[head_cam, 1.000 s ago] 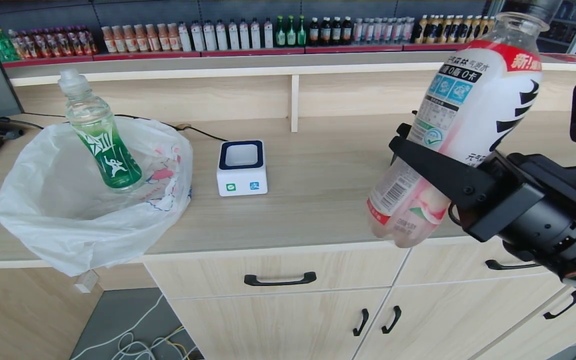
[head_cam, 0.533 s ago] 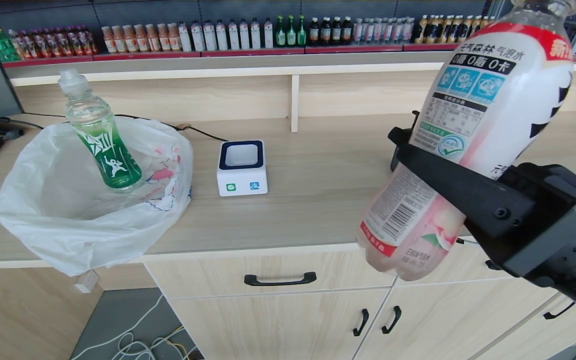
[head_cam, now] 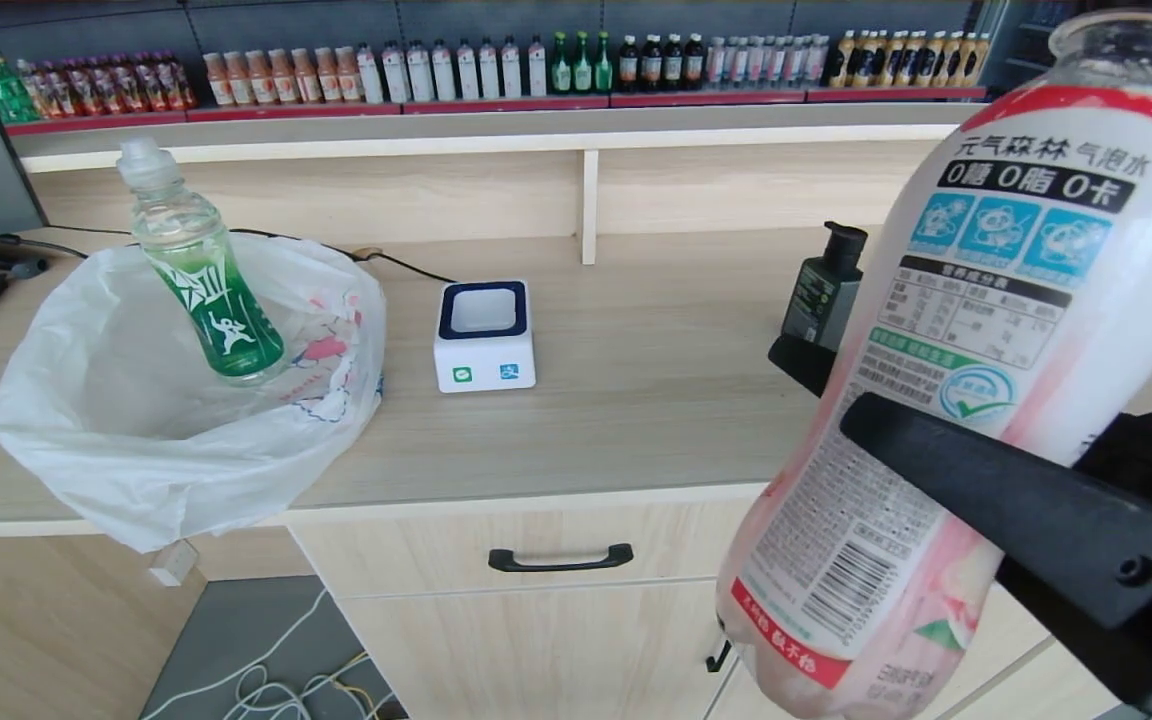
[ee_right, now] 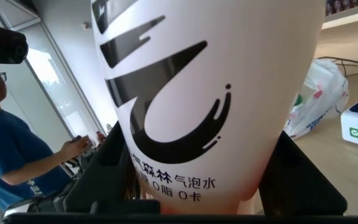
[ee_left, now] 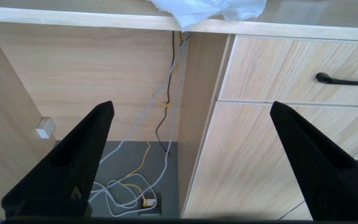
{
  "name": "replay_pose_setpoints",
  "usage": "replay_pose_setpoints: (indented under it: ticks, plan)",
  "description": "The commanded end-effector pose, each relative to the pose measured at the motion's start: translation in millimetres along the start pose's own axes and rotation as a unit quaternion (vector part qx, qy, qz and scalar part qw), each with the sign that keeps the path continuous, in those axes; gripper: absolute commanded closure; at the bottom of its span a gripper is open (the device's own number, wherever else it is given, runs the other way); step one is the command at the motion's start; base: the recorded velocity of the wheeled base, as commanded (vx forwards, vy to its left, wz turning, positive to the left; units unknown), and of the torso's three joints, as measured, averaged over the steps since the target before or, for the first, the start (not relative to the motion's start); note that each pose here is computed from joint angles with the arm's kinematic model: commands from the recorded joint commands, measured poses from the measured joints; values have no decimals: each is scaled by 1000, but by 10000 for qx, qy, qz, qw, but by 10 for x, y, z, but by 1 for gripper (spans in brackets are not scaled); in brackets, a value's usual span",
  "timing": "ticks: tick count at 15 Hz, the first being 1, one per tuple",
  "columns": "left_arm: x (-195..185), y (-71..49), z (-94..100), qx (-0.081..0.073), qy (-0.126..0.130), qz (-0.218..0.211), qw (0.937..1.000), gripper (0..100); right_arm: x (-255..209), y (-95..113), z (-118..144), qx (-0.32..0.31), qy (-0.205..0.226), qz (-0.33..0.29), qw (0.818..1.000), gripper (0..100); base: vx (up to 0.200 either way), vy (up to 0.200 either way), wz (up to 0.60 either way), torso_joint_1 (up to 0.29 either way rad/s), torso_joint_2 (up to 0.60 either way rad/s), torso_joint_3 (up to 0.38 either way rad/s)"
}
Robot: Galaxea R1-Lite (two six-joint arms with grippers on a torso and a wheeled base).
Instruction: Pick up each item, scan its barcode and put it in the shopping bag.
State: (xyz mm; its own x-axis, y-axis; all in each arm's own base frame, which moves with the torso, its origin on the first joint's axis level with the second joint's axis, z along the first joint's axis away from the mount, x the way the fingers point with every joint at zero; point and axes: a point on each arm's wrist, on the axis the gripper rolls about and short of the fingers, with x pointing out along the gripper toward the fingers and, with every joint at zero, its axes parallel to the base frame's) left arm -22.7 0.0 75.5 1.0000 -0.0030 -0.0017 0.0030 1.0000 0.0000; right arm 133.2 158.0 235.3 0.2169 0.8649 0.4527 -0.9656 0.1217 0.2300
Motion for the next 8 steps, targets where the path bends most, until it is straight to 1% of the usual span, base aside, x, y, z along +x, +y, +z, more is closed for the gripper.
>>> replay_pose_setpoints:
  ticks: [1, 5, 8]
  plan:
    - [0, 0, 0, 0, -1, 0, 10000, 0, -35, 53, 53, -12, -84, 65, 9999, 100, 0, 0, 0, 0, 0, 0]
    - [0, 0, 0, 0, -1, 0, 10000, 0, -12, 63, 93, 114, -160, 112, 9997, 100, 0, 0, 0, 0, 0, 0]
    - [0, 0, 0, 0, -1, 0, 10000, 0, -26, 64, 81, 158, -136, 98, 9997, 100, 0, 0, 0, 0, 0, 0]
